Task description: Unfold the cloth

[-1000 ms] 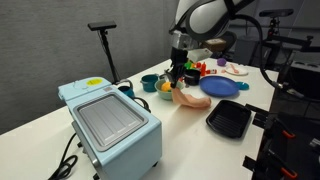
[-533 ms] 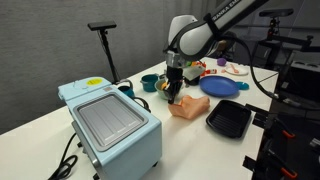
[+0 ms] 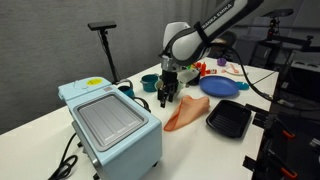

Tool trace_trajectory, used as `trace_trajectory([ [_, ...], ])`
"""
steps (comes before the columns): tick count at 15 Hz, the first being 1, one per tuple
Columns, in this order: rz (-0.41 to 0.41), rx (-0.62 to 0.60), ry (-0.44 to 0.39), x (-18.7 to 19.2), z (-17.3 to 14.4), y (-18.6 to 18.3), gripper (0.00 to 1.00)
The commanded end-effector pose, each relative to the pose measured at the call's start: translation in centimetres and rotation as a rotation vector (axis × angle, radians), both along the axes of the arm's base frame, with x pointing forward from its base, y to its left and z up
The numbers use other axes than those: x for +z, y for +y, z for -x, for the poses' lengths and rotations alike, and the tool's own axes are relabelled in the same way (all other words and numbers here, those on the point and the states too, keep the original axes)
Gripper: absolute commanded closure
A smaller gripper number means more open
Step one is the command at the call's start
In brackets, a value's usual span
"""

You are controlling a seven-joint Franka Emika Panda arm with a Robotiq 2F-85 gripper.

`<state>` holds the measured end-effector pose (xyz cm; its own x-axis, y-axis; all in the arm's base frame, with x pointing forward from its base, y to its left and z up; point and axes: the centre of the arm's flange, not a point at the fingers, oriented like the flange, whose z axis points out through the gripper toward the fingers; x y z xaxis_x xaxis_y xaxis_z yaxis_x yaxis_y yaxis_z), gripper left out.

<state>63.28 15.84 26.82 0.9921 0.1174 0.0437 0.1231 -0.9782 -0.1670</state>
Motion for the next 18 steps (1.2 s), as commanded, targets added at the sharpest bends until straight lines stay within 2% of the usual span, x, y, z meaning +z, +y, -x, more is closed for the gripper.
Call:
trace_trajectory([
  [1,0.048,0.002,0.026,2.0,-1.2,-3.6,0.01],
  [4,0.140,-0.006,0.119,1.7,-1.5,-8.1,0.00],
  [6,0.155,0.010,0.137,0.8,-1.6,-10.7,0.00],
  [8,0.137,0.030,0.114,-0.3,-1.7,-12.4,0.00],
  [10,0.118,0.036,0.112,-1.4,-2.0,-13.1,0.00],
  [13,0.122,0.074,0.154,-3.2,-2.1,-13.2,0.00],
  [17,0.074,0.093,0.183,-5.0,-1.9,-12.6,0.00],
  [18,0.067,0.099,0.185,-5.2,-2.0,-12.3,0.08],
])
